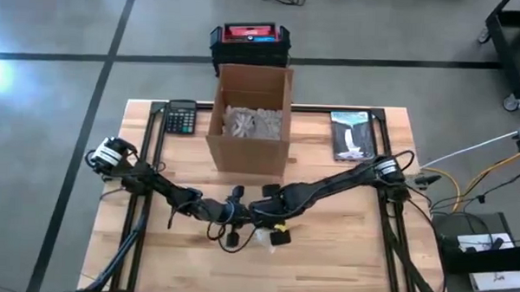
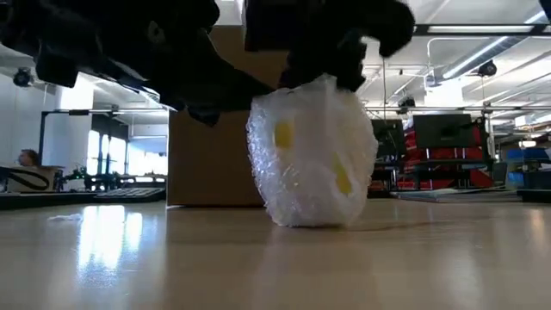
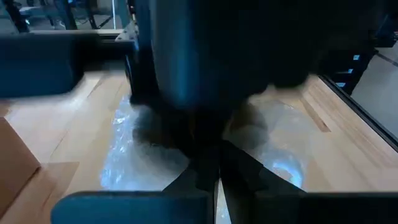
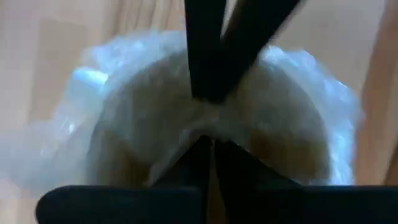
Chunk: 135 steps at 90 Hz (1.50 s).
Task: Wrap mug
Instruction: Wrap the yellow mug with bubble wrap, then put the wrapped yellow mug into the cardboard box
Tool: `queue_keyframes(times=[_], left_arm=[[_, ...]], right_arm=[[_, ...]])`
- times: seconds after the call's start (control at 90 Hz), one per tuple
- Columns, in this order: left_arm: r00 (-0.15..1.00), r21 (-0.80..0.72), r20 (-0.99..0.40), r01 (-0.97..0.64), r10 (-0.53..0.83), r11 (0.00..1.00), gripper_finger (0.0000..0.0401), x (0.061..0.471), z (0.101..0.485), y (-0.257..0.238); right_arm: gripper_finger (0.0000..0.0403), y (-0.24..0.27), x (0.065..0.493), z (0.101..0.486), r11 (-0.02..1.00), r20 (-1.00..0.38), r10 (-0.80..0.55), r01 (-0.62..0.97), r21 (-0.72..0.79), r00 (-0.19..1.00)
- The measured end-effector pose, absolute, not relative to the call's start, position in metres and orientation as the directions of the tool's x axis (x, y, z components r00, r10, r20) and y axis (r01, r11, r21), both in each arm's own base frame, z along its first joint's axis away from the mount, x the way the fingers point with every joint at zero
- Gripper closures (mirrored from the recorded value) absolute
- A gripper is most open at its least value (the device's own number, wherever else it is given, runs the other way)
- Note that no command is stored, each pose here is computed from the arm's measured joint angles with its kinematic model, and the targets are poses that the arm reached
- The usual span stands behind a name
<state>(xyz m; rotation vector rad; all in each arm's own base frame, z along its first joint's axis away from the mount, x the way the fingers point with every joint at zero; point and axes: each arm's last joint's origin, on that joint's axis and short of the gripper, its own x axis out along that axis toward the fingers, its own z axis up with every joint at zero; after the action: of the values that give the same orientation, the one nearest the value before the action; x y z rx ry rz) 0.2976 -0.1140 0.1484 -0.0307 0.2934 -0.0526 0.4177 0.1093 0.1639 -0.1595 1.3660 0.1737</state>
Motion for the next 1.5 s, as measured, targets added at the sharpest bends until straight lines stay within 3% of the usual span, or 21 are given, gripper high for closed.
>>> queue_keyframes(times=[0.244,0.444,0.611,0.822,0.933,1.267,1.5], left_arm=[[0.957,-0.040,-0.284,0.048,-0.058,0.998,0.0401,0.298,0.150,-0.115],[0.957,-0.039,-0.285,0.050,-0.059,0.998,0.0401,0.297,0.151,-0.115],[0.957,-0.040,-0.284,0.051,-0.060,0.998,0.0401,0.297,0.153,-0.114],[0.954,-0.037,-0.294,0.053,-0.061,0.998,0.0401,0.295,0.155,-0.114],[0.953,-0.040,-0.295,0.057,-0.067,0.998,0.0401,0.295,0.155,-0.114],[0.951,-0.047,-0.297,0.073,-0.084,0.996,0.0401,0.295,0.155,-0.114],[0.952,-0.061,-0.296,0.069,-0.084,0.996,0.0401,0.295,0.155,-0.114]], right_arm=[[0.0389,0.109,0.418,0.173,0.973,-0.981,0.031,-0.229,-0.013,0.190],[0.0389,0.107,0.408,0.234,0.972,-0.957,0.057,-0.233,-0.012,0.286],[0.0389,0.104,0.395,0.261,0.983,-0.947,0.069,-0.182,0.011,0.315],[0.0384,0.115,0.389,0.262,0.974,-0.943,0.158,-0.204,0.100,0.291],[0.0353,0.125,0.386,0.260,0.962,-0.941,0.176,-0.251,0.102,0.289],[0.0192,0.144,0.378,0.238,0.939,-0.945,0.088,-0.342,-0.026,0.314],[0.0148,0.143,0.375,0.212,0.936,-0.949,0.052,-0.348,-0.063,0.312]])
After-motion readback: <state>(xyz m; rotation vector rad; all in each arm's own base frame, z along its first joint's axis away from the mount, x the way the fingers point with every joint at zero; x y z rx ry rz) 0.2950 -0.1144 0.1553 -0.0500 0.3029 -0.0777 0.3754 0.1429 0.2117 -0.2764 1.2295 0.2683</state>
